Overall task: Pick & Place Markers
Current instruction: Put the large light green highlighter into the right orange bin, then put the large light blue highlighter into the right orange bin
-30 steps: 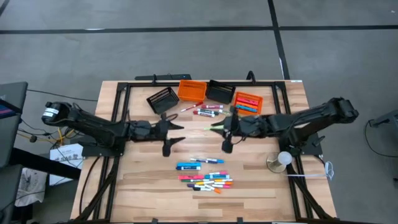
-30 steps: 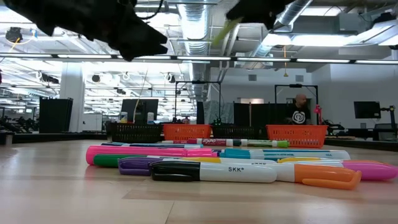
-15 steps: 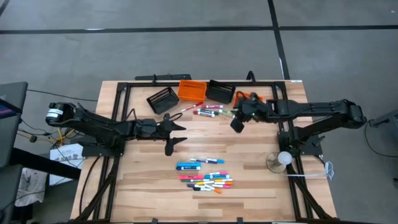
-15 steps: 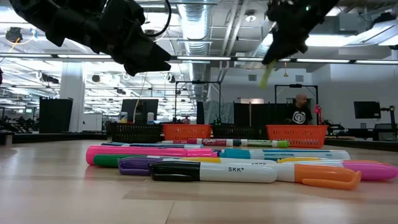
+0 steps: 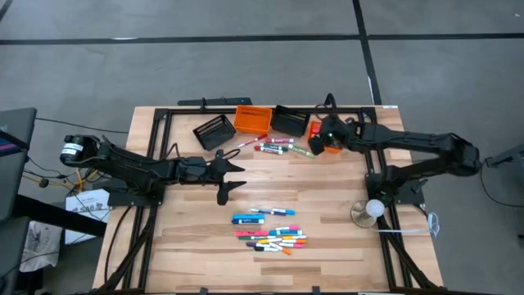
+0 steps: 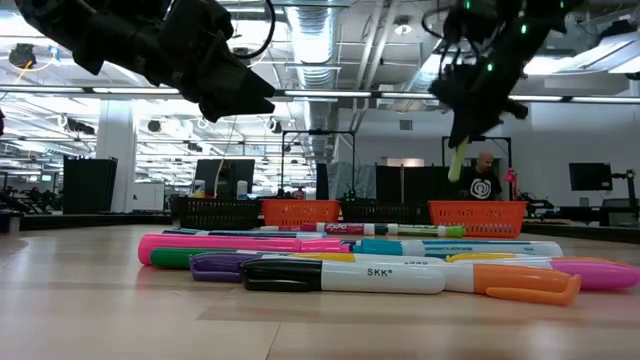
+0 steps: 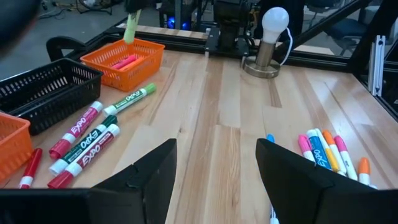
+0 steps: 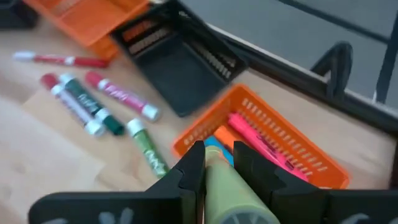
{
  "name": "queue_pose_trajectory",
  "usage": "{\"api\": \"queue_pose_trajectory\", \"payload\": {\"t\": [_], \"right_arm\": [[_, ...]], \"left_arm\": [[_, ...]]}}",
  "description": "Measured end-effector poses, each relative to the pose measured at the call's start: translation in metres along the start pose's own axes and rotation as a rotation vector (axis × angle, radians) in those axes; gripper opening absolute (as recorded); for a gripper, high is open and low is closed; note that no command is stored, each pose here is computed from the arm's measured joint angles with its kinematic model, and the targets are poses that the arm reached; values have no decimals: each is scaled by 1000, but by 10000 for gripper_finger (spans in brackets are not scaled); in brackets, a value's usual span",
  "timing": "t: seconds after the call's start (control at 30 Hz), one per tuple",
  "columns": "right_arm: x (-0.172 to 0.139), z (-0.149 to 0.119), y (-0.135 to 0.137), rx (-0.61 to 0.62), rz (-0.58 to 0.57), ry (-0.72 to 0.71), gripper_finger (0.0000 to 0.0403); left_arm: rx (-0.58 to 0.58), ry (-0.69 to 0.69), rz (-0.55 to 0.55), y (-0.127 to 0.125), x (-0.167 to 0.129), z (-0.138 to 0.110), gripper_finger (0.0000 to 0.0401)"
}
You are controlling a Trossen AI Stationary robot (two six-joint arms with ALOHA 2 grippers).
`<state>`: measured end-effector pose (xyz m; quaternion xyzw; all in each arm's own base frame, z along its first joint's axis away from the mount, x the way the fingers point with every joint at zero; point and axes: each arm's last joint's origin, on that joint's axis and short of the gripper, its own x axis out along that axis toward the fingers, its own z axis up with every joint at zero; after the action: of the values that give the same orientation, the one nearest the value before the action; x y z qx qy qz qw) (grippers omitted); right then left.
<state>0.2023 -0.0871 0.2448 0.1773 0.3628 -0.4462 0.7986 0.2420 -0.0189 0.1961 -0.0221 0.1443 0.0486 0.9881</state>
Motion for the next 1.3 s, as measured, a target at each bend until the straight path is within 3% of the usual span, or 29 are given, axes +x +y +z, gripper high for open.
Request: {"api": "queue_pose_trajectory", "payload": {"t": [0.17,0.3,0.57,0.83,1.3], "right_arm": [[16,-1,-12,106,70,-56,56],[24,-2,-20,138,61,-58,57],[41,-11,-28,153,39,9,57],[44,-9,-24,131,95,13,58],[45,-10,-24,103,90,20,141]], "left_arm": [[0,0,0,0,0,0,221],[0,0,0,0,0,0,221],[0,-1,0,0,0,0,221],[0,-1,0,0,0,0,221],[0,-1,0,0,0,0,221]]}}
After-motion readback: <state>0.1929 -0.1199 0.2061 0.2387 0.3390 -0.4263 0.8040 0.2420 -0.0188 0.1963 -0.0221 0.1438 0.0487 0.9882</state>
